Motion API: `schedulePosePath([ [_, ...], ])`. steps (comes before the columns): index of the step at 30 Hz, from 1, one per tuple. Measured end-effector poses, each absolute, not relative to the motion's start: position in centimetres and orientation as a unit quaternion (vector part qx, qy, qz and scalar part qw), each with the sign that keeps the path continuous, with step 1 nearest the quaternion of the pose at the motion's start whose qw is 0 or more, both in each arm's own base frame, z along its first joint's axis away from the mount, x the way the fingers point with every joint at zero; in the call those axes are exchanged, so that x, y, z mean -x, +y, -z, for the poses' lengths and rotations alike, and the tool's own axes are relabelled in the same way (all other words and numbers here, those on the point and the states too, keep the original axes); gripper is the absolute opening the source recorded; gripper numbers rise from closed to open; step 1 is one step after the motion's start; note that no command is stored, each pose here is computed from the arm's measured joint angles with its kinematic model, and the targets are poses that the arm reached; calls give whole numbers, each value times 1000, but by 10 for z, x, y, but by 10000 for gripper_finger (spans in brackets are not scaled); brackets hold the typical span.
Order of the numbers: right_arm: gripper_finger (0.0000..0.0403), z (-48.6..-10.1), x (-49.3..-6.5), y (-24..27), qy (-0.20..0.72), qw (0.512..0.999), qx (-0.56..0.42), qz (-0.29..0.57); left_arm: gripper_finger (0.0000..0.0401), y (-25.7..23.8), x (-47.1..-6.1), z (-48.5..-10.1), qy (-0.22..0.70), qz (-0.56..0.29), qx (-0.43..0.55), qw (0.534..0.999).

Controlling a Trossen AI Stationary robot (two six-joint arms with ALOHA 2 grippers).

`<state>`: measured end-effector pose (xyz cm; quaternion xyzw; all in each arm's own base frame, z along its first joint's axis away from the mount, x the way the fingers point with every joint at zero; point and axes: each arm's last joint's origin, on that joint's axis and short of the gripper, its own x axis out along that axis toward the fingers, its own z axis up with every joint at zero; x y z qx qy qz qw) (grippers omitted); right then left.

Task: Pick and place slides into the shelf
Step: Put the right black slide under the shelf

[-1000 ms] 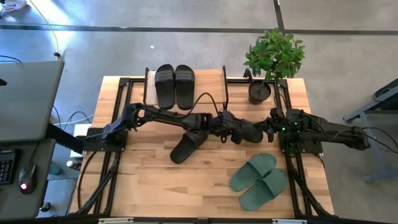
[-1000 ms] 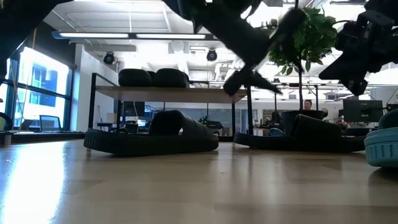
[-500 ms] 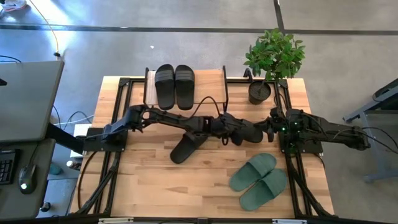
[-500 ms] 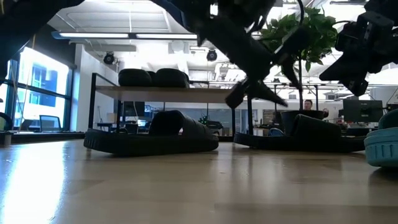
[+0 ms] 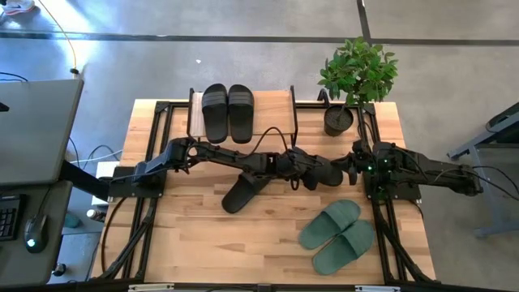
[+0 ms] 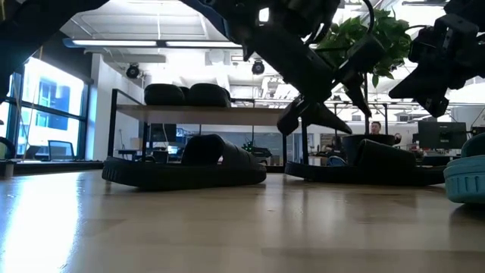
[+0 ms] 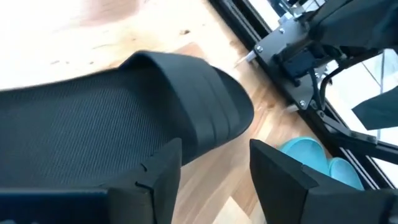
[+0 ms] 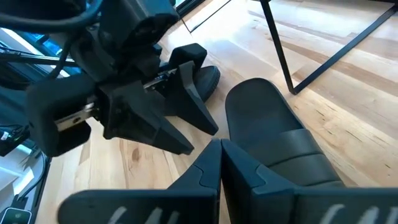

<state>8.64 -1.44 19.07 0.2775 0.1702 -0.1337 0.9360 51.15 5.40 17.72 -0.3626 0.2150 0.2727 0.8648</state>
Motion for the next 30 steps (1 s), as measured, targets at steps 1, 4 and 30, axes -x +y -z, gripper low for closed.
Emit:
schedulePosePath([
  [1,0,-191,-86,-14,170,936,-278,134,181,54,-512,-177,215,-273,362,865],
  [4,0,-191,-86,-14,170,935,-280,135,199,54,-514,-169,217,-276,360,864],
  [30,0,-179,-80,-15,217,896,-335,191,266,62,-519,-144,218,-276,365,862],
])
